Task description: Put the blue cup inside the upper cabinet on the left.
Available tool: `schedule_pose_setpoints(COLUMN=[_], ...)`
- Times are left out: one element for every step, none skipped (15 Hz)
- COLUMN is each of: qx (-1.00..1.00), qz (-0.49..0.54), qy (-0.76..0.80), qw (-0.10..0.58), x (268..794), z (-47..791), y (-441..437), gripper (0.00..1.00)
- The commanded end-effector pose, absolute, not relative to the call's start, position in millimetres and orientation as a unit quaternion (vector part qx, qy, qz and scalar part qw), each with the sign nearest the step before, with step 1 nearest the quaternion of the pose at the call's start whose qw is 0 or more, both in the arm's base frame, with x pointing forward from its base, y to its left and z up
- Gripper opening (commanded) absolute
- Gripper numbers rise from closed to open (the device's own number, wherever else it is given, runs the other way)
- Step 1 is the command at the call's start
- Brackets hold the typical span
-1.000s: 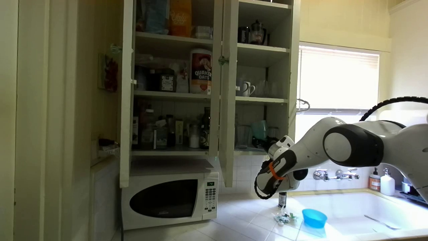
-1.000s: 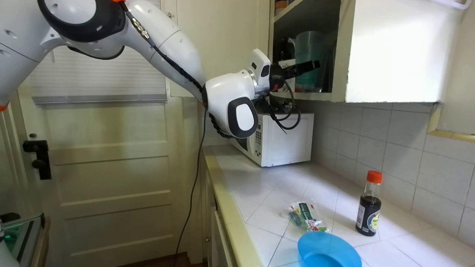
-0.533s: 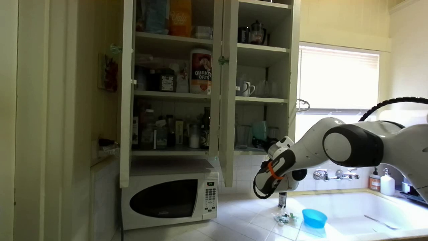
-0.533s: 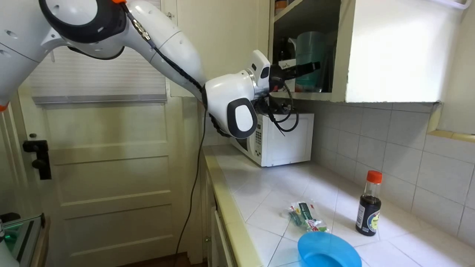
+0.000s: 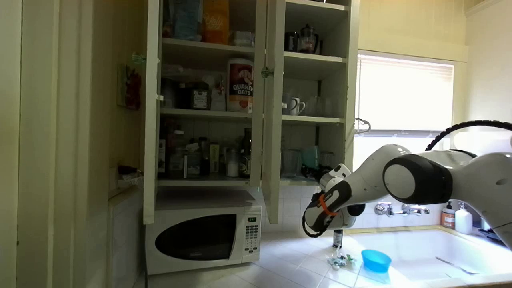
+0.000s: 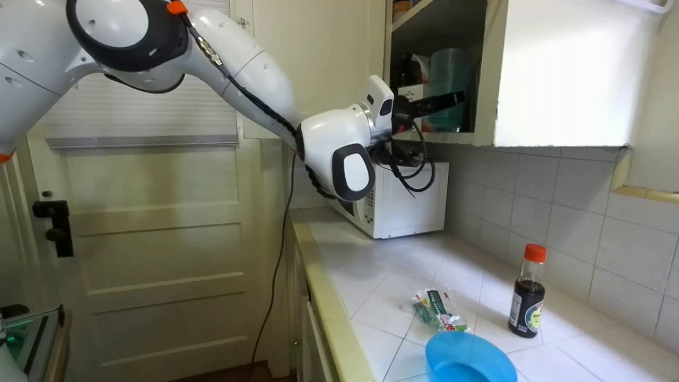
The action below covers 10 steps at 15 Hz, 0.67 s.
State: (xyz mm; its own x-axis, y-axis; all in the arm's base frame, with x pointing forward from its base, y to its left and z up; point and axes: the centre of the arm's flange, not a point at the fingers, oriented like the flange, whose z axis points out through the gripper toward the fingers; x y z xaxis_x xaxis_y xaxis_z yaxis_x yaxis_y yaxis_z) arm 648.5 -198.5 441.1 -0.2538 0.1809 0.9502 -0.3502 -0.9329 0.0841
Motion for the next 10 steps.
schedule_pose_setpoints(qx=[0.592,0.595,0.596,0.597,0.599,0.601,0.602,0.603,0.605,0.607], qz=[0.786,0.784,0.783,0.782,0.781,0.780,0.779,0.778,0.777,0.776], qy=[-0.076,-0.076,-0.076,-0.077,-0.077,-0.077,-0.077,-0.076,-0.075,-0.073], qw=[0.161,0.160,0.160,0.159,0.159,0.158,0.157,0.157,0.156,0.155], x=[671,674,676,679,680,682,682,682,683,683], z=[438,438,438,437,436,435,433,431,428,425], y=[-214,-215,-216,-217,-217,-217,-217,-216,-215,-213], gripper=[0.56,0.56,0.56,0.56,0.56,0.56,0.56,0.56,0.56,0.56])
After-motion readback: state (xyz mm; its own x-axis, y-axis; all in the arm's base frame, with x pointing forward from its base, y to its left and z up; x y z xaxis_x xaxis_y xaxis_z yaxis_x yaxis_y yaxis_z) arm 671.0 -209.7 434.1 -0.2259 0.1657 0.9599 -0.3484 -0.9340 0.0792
